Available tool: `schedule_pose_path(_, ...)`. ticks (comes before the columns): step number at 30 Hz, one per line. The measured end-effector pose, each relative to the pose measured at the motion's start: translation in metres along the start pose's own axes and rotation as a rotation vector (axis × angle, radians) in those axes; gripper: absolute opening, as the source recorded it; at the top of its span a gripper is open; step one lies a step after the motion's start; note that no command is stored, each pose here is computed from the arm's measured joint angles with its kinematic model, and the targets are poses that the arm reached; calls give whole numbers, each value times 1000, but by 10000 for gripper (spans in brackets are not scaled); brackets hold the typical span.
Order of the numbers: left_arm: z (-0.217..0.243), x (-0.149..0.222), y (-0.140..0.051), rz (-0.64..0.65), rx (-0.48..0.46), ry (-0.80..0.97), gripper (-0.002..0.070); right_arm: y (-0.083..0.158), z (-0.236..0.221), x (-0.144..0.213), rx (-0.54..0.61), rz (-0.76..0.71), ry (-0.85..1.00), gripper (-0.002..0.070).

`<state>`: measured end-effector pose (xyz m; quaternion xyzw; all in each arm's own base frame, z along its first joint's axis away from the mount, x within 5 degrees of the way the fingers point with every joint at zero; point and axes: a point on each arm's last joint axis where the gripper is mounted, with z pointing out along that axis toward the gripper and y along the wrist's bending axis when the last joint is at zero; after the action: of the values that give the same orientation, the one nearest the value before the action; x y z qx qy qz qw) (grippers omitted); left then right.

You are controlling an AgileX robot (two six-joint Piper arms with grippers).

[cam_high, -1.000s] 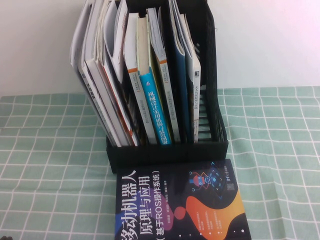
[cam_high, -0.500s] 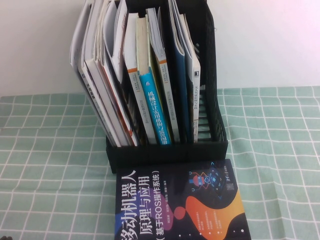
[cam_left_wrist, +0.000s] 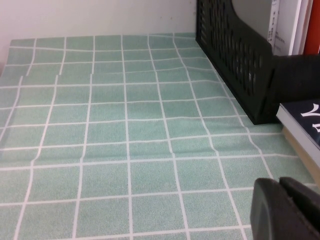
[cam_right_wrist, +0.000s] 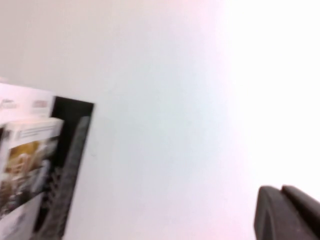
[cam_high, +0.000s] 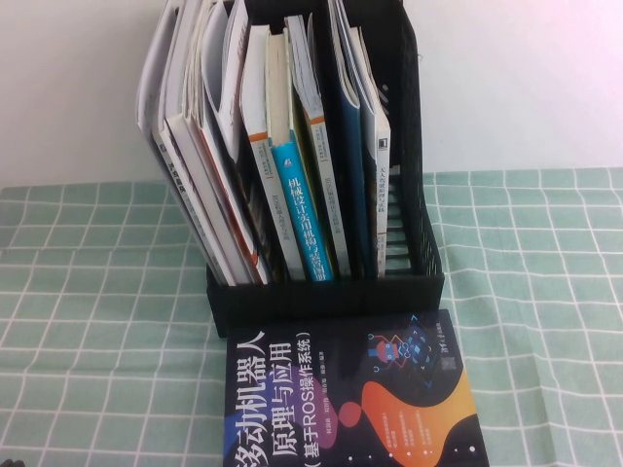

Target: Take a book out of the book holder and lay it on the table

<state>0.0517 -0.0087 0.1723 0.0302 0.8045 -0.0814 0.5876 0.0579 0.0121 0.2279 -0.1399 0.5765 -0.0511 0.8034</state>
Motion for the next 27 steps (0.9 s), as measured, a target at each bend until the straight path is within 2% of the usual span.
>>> schedule_pose_path(5,0,0,0,0,0,2,-3,-11,-5,0,184,-5,17,-1)
schedule_pose_path(9,0,0,0,0,0,2,-3,-14,-7,8,244,22,104,-1)
schedule_pose_path(15,0,0,0,-2,0,4,-3,-12,-12,30,236,63,345,-1)
schedule_pose_path(21,0,0,0,-2,0,4,-3,-4,-27,56,200,130,669,-1)
schedule_pose_path(27,0,0,0,-2,0,5,-3,-2,-29,59,165,106,708,-1)
